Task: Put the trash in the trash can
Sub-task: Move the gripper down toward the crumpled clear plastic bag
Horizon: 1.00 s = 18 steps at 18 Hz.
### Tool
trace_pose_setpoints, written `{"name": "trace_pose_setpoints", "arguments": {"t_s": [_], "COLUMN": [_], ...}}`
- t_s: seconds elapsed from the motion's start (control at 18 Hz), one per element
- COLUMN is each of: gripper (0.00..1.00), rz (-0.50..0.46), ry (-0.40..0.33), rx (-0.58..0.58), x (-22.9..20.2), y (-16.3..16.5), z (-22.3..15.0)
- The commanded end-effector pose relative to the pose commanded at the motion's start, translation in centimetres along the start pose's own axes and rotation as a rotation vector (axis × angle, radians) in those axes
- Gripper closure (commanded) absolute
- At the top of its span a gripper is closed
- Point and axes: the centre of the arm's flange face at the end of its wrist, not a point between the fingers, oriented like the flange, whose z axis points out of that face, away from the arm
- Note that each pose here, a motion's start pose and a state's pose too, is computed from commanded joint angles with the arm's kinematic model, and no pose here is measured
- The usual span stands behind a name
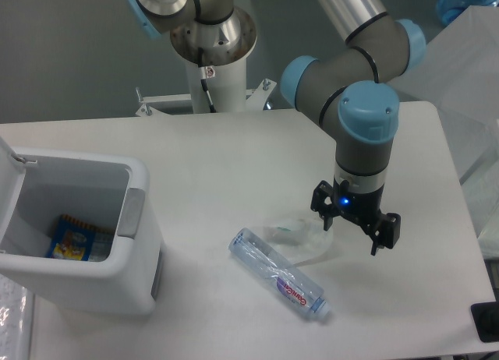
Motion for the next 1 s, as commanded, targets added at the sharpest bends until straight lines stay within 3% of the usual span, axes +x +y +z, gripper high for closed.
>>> {"name": "trace_pose_setpoints", "arguments": {"t_s": [0.5, 1.0], "gripper": [0.0, 0.0], "rz": [-0.002, 0.004], "ry": [0.02, 0.074], "rx": [-0.002, -0.051], "x": [1.8, 7.8], "y": [-0.1, 1.8], "z": [1.5, 5.6]}}
